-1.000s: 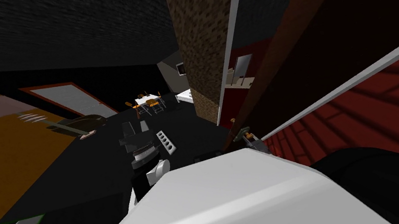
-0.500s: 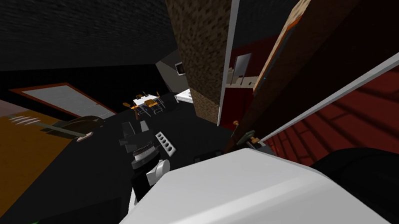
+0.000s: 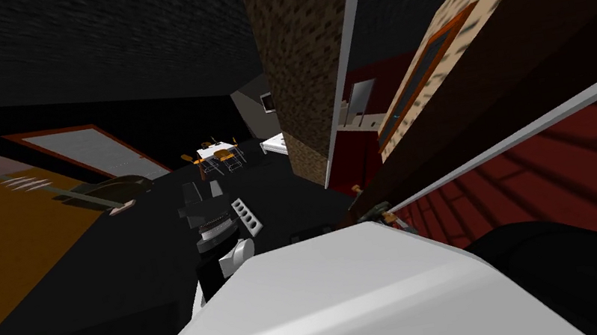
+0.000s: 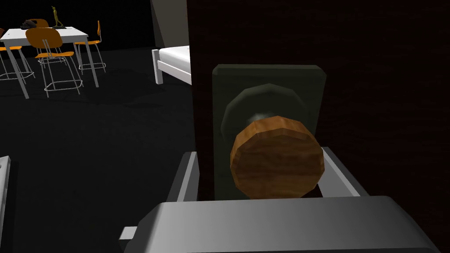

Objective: Pull the door open

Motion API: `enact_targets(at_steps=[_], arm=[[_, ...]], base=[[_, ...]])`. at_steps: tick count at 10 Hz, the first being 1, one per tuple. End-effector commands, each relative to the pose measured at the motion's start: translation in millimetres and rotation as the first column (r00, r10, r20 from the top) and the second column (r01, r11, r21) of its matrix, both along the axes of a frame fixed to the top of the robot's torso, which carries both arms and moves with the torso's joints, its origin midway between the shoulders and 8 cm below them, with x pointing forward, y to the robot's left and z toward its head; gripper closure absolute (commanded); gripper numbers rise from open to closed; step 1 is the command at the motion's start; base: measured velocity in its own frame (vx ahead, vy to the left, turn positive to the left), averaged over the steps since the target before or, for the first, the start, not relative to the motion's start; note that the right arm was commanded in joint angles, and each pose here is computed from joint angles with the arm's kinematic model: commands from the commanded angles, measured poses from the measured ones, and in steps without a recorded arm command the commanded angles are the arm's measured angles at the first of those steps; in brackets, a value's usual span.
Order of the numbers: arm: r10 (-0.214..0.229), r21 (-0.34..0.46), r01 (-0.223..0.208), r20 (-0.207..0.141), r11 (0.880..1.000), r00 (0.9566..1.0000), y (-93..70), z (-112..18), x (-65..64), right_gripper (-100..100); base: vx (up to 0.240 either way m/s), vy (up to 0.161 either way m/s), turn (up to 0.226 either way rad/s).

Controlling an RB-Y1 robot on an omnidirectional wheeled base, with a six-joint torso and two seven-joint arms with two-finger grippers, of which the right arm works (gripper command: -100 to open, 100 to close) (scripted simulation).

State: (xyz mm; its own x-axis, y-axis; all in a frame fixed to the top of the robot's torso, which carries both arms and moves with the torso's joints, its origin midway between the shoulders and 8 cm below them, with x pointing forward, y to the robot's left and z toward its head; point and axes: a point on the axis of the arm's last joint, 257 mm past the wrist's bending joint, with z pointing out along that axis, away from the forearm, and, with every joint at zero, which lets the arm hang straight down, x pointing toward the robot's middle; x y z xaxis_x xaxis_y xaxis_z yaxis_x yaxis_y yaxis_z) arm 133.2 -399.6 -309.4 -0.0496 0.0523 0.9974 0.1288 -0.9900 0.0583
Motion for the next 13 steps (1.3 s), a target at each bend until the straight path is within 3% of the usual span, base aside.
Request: enact_targets(at_steps=[1, 2, 7, 12, 13], arm=[[0.038, 0.019, -0.038, -0.029, 0.999, 0.9989, 7.7, -5.1, -23.6, 100], [0.04, 0.021, -0.039, -0.013, 0.999, 0.9991, 8.0, -1.0, -23.8, 100], [0.126, 0.046, -0.125, -0.033, 0.991, 0.9915, 9.6, 9.1, -73.8, 100], [0.154, 0.052, -0.152, -0.05, 0.987, 0.9868, 8.2, 13.2, -91.8, 100], [0.149, 0.046, -0.147, -0.048, 0.988, 0.9877, 7.4, 11.2, -84.9, 100]], base=[[0.052, -0.021, -0.054], [0.033, -0.022, -0.027], [0.033, -0.045, -0.032], [-0.012, -0.008, 0.005], [0.006, -0.006, 0.019]])
